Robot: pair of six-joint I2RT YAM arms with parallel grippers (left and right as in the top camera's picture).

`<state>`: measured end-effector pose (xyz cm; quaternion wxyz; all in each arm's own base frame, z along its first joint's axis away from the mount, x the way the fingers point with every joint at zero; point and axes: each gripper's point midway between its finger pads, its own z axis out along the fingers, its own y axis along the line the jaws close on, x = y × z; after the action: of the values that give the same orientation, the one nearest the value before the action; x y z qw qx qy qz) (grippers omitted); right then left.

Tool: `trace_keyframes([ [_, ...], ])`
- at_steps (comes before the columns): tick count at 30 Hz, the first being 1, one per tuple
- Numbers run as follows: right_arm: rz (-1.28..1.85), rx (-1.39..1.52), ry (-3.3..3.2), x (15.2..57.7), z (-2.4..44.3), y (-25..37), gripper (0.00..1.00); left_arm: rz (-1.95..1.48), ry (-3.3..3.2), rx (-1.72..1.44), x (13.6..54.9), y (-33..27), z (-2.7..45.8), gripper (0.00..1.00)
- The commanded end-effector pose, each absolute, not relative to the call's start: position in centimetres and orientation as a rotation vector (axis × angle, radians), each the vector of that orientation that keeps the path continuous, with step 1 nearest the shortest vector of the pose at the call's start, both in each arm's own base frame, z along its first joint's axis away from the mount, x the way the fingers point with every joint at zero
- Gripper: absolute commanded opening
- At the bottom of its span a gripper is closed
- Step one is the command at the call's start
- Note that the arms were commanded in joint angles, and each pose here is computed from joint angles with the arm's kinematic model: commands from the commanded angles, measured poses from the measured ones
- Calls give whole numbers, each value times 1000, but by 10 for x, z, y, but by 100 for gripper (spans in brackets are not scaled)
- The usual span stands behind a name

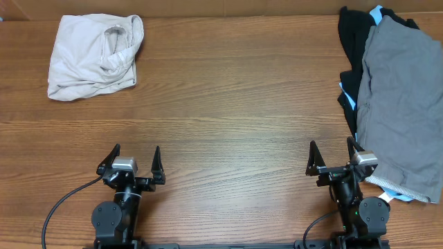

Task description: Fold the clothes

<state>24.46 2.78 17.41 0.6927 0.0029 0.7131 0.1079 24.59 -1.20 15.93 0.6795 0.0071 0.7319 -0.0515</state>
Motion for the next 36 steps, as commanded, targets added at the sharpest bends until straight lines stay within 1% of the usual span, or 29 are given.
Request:
trace_keyframes([
  [1,243,15,1588,245,172,27,100,-126,1638,-1,246,-11,159,100],
  [36,243,15,1587,245,173,27,100,-128,1638,0,246,-11,159,100],
])
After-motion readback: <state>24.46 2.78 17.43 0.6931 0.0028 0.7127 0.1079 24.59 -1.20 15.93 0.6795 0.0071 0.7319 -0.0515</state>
